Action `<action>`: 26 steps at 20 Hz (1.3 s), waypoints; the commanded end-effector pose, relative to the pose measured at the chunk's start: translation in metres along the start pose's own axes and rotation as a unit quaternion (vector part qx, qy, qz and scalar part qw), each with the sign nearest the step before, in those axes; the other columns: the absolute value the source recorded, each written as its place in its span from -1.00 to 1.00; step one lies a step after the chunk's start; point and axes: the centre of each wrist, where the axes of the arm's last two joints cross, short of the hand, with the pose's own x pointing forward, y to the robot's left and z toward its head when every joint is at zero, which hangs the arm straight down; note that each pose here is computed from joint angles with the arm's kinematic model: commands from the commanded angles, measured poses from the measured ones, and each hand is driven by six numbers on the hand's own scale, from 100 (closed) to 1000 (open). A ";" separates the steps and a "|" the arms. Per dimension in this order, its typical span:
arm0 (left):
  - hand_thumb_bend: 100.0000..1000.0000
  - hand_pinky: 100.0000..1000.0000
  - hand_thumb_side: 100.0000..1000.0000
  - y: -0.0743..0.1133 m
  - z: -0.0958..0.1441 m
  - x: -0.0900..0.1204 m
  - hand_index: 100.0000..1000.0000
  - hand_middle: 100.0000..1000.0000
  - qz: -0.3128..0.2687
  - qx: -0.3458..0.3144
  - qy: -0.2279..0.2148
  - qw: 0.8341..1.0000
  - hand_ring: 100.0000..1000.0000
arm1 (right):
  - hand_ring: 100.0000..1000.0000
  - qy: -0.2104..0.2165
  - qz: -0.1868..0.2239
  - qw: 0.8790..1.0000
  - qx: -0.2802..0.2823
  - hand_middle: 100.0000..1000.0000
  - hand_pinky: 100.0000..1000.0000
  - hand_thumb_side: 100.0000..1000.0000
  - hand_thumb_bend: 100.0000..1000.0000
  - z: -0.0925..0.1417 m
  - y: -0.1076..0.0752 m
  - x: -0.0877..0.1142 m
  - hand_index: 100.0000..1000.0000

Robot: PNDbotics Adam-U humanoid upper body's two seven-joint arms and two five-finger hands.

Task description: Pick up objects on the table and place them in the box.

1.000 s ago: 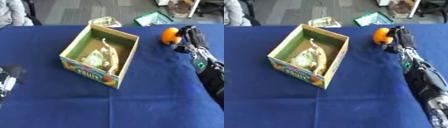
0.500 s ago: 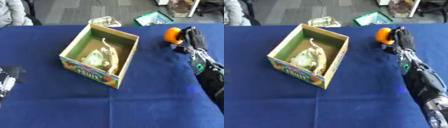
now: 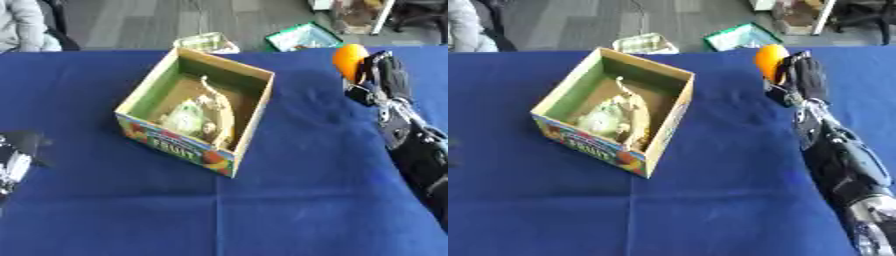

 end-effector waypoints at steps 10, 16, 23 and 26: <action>-0.56 0.11 -0.14 0.002 -0.003 0.007 0.25 0.02 0.000 -0.005 -0.010 1.000 0.38 | -0.06 -0.194 -0.112 0.975 0.001 -0.73 0.07 -1.00 -1.00 -0.058 -0.018 0.101 -0.57; -0.56 0.11 -0.14 0.000 -0.004 0.007 0.25 0.02 0.004 -0.009 -0.011 1.000 0.38 | -0.03 -0.265 -0.135 0.951 0.084 -0.69 0.10 -1.00 -1.00 -0.055 0.005 0.145 -0.52; -0.56 0.11 -0.14 0.000 -0.005 0.008 0.25 0.02 0.005 -0.011 -0.012 1.000 0.38 | 0.33 -0.376 -0.078 0.886 0.259 -0.15 0.34 -0.98 -0.82 -0.037 0.032 0.158 0.15; -0.55 0.11 -0.14 0.000 -0.005 0.008 0.25 0.02 0.005 -0.011 -0.012 1.000 0.38 | 0.49 -0.414 -0.040 0.845 0.335 0.35 0.45 -1.00 -0.53 -0.035 0.035 0.157 0.53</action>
